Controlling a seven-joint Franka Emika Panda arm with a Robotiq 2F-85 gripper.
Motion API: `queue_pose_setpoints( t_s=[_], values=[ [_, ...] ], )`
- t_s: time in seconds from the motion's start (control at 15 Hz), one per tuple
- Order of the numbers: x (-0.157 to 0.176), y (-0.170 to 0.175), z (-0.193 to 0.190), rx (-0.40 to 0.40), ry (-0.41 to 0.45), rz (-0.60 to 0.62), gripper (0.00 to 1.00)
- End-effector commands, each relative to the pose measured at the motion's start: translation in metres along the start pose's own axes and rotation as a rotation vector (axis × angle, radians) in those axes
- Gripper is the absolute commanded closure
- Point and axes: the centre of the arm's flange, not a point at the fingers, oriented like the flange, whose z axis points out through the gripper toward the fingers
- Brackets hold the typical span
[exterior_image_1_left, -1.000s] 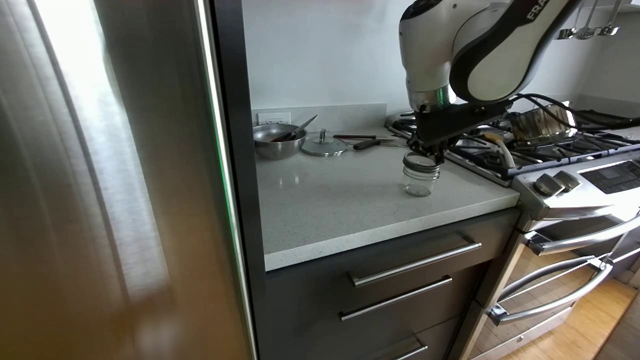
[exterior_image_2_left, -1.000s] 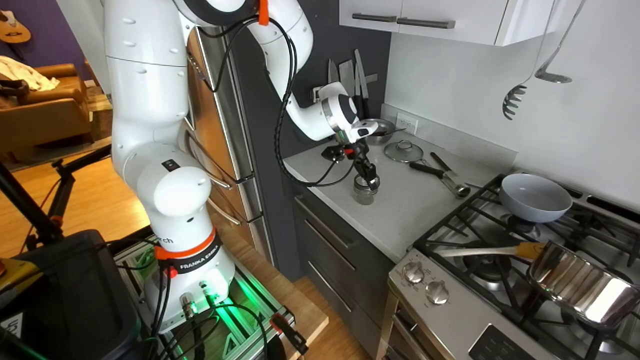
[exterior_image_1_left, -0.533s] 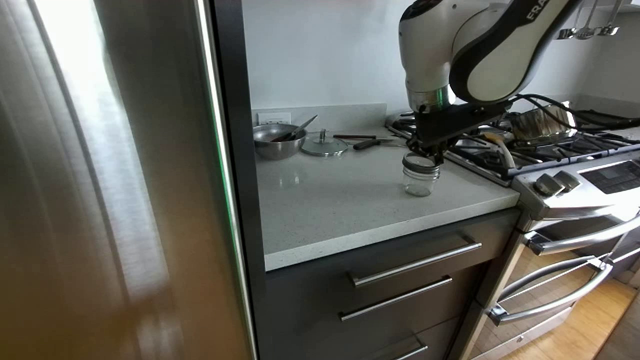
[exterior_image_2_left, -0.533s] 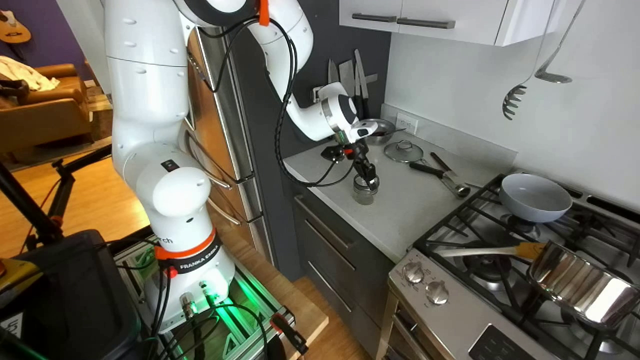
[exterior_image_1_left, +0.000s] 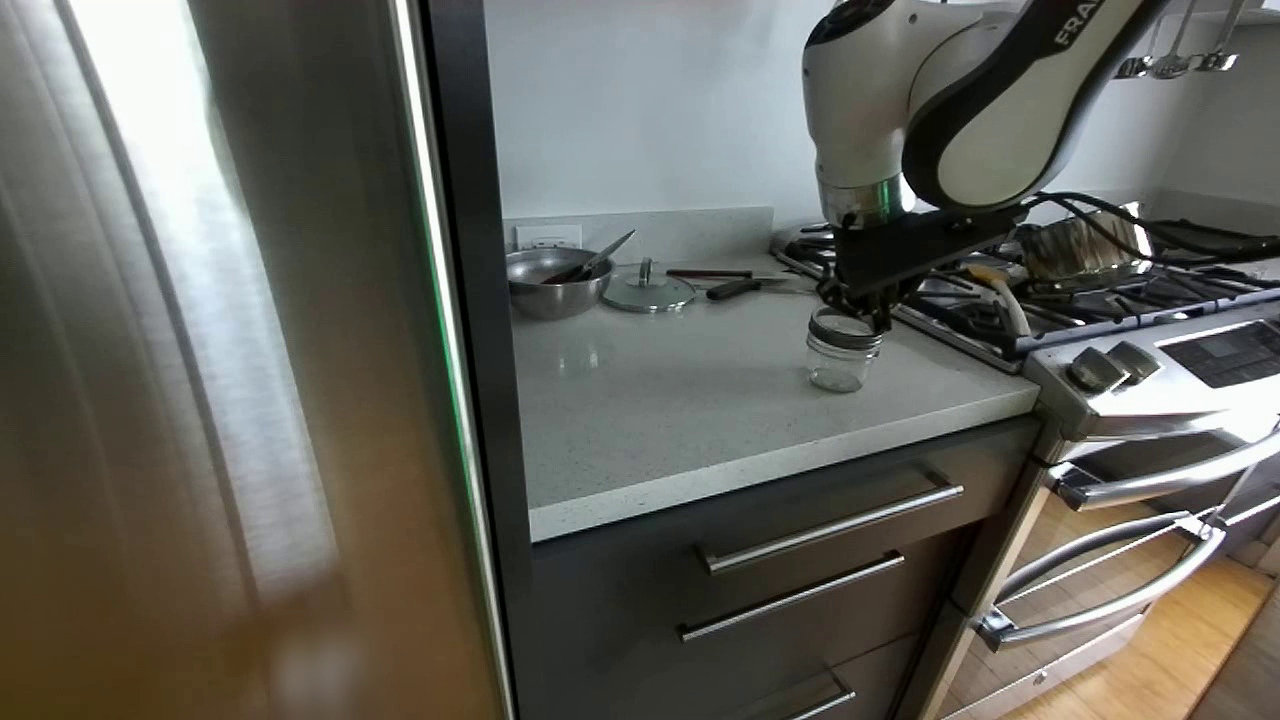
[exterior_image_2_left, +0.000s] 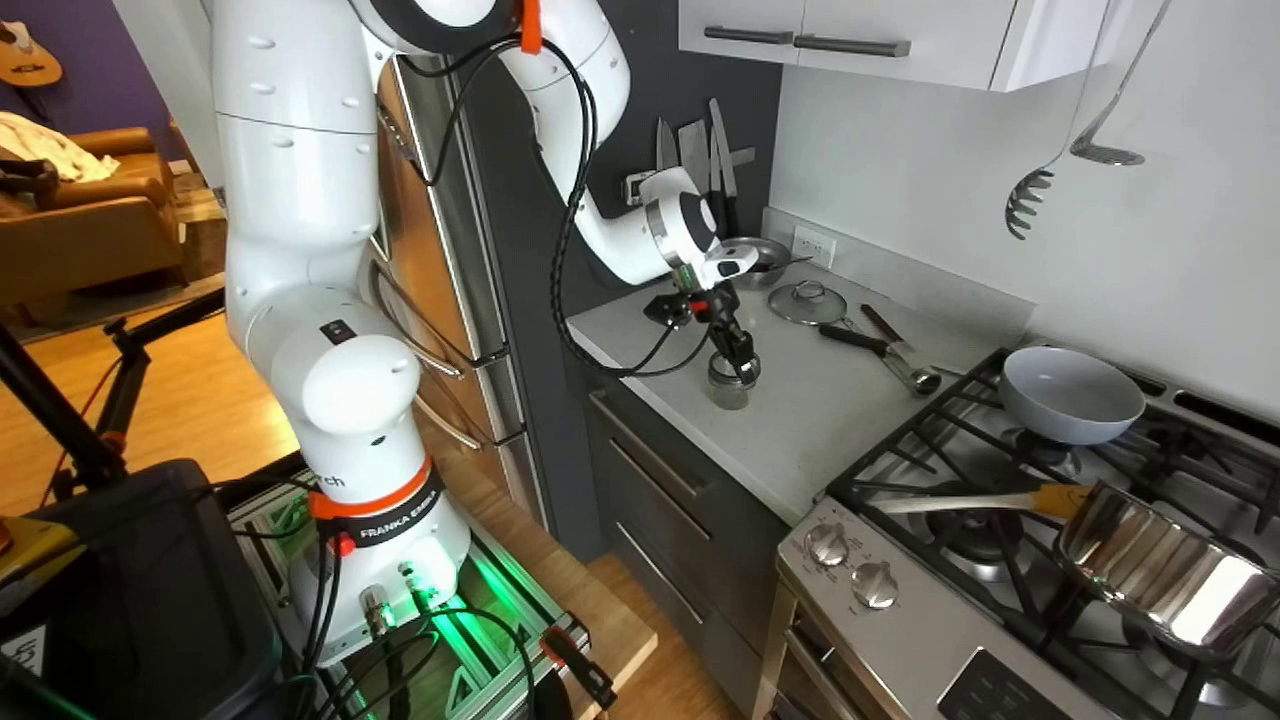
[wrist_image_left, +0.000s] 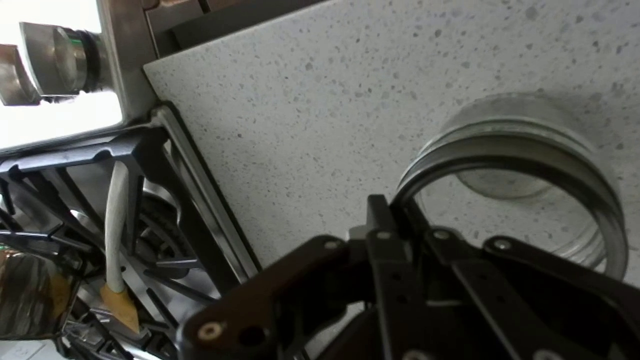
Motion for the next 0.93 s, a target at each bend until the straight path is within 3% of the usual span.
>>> queue_pose_setpoints(
  t_s=[0.0,0.87],
  values=[
    [-0.0024,0.0026,0.0065,0.032,-0.004,-0.013,0.98],
    [0.0039,0.0009,0.0076,0.055,-0.004,-0.057,0.98]
  ],
)
